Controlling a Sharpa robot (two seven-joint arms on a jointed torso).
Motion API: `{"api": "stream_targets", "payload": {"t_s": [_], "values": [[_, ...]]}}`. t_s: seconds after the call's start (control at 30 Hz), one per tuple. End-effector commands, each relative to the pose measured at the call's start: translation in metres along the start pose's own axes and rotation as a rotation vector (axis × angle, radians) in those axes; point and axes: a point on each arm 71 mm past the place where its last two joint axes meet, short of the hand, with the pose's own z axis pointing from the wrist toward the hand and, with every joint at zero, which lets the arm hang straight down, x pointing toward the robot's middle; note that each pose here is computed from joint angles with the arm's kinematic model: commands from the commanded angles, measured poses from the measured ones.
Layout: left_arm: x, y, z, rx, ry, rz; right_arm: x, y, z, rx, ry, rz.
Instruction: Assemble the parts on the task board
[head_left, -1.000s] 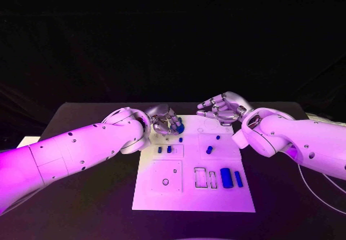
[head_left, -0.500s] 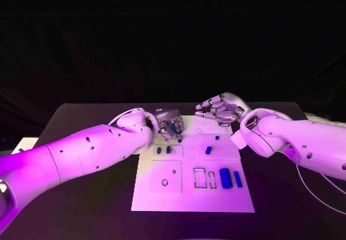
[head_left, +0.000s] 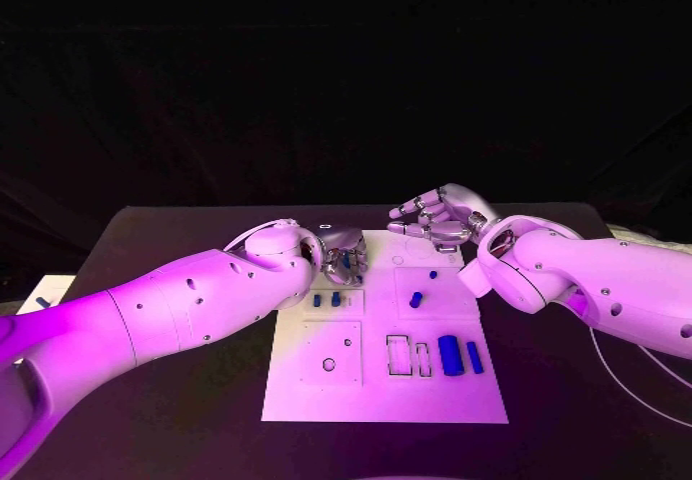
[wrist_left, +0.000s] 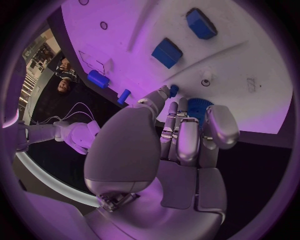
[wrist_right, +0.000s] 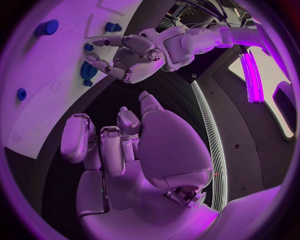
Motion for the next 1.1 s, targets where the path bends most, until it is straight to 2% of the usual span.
{"api": "stream_targets", "payload": {"t_s": [0.03,0.3,0.67,0.97,1.1], "values": [[0.0044,-0.0015,0.0014,-0.012,0.048,0.028,0.002,0.001,0.0,-0.009,0.009,-0.008],[0.0101,-0.0025,0.004,-0.026,0.073,0.041,0.002,0.001,0.0,-0.01,0.011,-0.008],[0.0157,-0.0051,0.007,-0.031,0.079,0.044,0.002,0.002,0.0,-0.01,0.013,-0.008],[0.0146,-0.0043,0.0075,-0.025,0.054,0.032,0.002,0.002,0.0,-0.011,0.013,-0.008],[0.0113,-0.0015,0.0044,-0.024,0.024,0.008,0.002,0.002,0.0,-0.011,0.012,-0.008]]}}
